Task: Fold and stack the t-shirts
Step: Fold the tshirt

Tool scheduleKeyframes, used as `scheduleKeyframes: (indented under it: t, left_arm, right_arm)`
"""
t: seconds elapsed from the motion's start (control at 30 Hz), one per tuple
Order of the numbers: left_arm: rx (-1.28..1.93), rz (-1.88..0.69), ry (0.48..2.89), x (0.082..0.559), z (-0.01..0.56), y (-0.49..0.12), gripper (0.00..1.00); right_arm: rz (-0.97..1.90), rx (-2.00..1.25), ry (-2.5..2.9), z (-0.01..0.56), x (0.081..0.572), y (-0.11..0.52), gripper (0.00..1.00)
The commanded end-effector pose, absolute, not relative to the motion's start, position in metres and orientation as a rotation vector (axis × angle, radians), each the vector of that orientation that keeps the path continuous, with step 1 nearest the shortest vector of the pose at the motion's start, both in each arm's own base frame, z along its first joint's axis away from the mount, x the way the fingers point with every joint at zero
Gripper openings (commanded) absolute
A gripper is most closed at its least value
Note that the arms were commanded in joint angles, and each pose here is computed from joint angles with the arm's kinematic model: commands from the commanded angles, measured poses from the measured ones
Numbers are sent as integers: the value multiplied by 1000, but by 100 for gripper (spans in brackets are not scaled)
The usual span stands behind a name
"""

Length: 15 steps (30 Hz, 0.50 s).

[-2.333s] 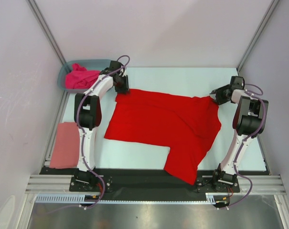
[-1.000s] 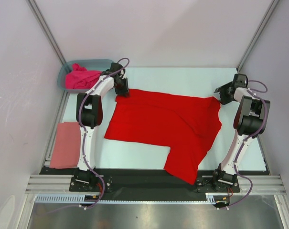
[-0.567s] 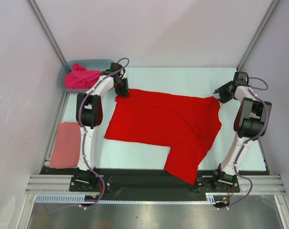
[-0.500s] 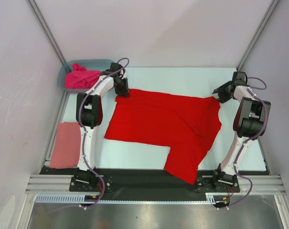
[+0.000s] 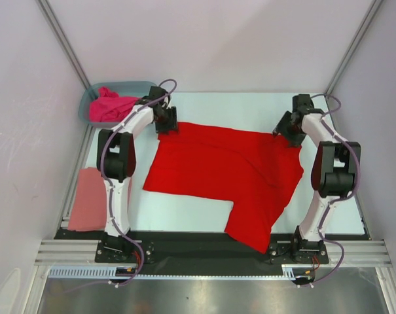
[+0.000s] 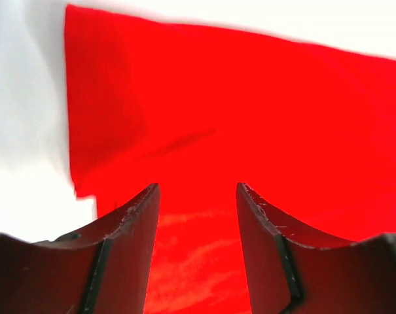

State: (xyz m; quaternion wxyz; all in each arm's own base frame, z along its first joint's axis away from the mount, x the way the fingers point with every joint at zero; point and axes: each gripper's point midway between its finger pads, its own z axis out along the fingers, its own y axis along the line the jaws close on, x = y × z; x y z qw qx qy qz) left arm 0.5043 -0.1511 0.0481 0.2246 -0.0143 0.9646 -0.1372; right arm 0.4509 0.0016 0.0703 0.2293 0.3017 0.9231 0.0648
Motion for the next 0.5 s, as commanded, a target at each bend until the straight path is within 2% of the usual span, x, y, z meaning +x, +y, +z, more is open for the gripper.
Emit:
scheduleKeyframes:
  t: [0.0, 0.23, 0.3, 0.47]
  left_arm:
    - [-16, -398, 2525, 502, 111, -155, 56]
    - [0, -543, 2523, 458, 128, -173, 49]
    - [33, -583, 2532, 440, 125, -183, 49]
    - [56, -549, 2546, 439, 115, -180, 46]
  right_arm:
    - [-27, 572, 2646, 103, 396, 17, 71]
    - [-95, 306, 2810, 92, 327, 63, 54]
    - [-100, 288, 2828, 86, 320, 66, 53]
    - [-99, 236, 2907, 68, 311, 71, 56]
